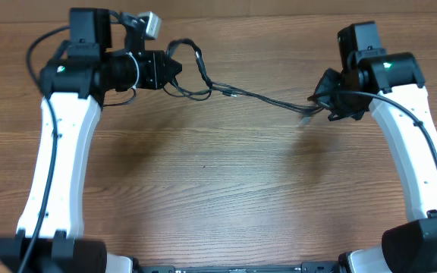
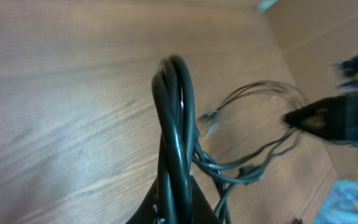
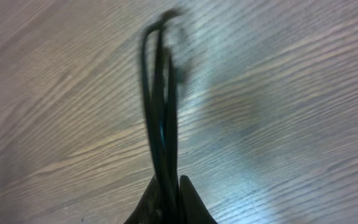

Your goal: Untangle cables

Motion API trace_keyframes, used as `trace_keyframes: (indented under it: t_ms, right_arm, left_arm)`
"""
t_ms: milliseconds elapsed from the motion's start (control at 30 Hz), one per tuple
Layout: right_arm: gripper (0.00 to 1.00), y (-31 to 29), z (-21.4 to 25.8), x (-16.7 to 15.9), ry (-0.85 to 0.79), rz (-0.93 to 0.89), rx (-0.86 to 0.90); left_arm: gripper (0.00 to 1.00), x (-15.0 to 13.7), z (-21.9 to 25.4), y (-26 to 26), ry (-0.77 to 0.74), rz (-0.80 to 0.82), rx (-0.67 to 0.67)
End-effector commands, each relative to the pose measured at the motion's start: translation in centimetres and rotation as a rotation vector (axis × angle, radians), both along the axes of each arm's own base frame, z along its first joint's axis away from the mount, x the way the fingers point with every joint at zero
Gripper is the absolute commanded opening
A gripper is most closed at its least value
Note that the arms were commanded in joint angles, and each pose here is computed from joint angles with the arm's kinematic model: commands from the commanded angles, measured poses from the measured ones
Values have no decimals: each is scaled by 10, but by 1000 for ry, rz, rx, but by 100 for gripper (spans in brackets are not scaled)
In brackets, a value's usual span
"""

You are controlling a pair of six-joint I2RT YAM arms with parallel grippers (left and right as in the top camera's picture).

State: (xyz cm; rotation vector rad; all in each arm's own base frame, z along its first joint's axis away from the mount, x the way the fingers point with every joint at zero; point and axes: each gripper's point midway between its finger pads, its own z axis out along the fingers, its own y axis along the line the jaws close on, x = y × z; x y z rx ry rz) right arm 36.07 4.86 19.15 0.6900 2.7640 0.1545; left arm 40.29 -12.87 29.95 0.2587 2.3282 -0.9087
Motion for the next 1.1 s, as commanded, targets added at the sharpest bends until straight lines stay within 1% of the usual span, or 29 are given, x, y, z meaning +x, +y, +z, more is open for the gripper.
trace_keyframes:
  t_ms: [0, 100, 167, 300, 400, 467, 533, 600, 667, 700, 733, 767, 833, 900, 967, 1067]
  right_arm:
    - [4, -26, -17, -4, 20, -83, -93]
    - [4, -32, -30, 0, 10, -124, -95]
    - [4, -48, -38, 1, 5, -192, -115]
    - [4, -84, -46, -2, 11, -315, -152]
    - [4, -114, -45, -2, 2, -404, -151]
    - [4, -128, -45, -2, -8, -465, -105]
    - [4, -140, -45, 0, -22, -503, -6]
    - [4, -148, -44, 3, -43, -483, 41]
    - [4, -155, -42, 5, -62, -469, 72]
    - [4, -158, -40, 9, -86, -440, 105]
    - [4, -157, -38, 12, -101, -413, 131]
    - [4, -149, -34, 17, -129, -342, 181]
    - [4, -122, -23, 28, -194, -153, 296]
    - [13, -94, -11, 33, -246, 4, 397]
    - [32, -60, 3, 34, -301, 166, 505]
    - [54, -17, 26, 30, -373, 356, 654]
  left_arm:
    - [4, -12, 62, 21, -184, 76, 29]
    - [4, -21, 81, 34, -253, 104, 54]
    - [4, -23, 88, 51, -270, 154, 62]
    - [4, -24, 86, 77, -247, 223, 70]
    - [4, -24, 81, 86, -227, 247, 73]
    - [4, -24, 81, 87, -222, 249, 73]
    - [4, -27, 77, 87, -208, 244, 78]
    - [4, -29, 72, 89, -210, 225, 120]
    - [4, -30, 62, 97, -193, 242, 182]
    - [4, -31, 55, 104, -178, 260, 234]
    - [4, -32, 53, 107, -170, 266, 253]
    - [4, -34, 50, 108, -160, 266, 266]
    - [4, -38, 50, 98, -158, 218, 233]
    - [4, -45, 57, 72, -184, 92, 144]
    - [4, -54, 63, 38, -199, -51, 41]
    - [4, -62, 65, 9, -191, -154, -20]
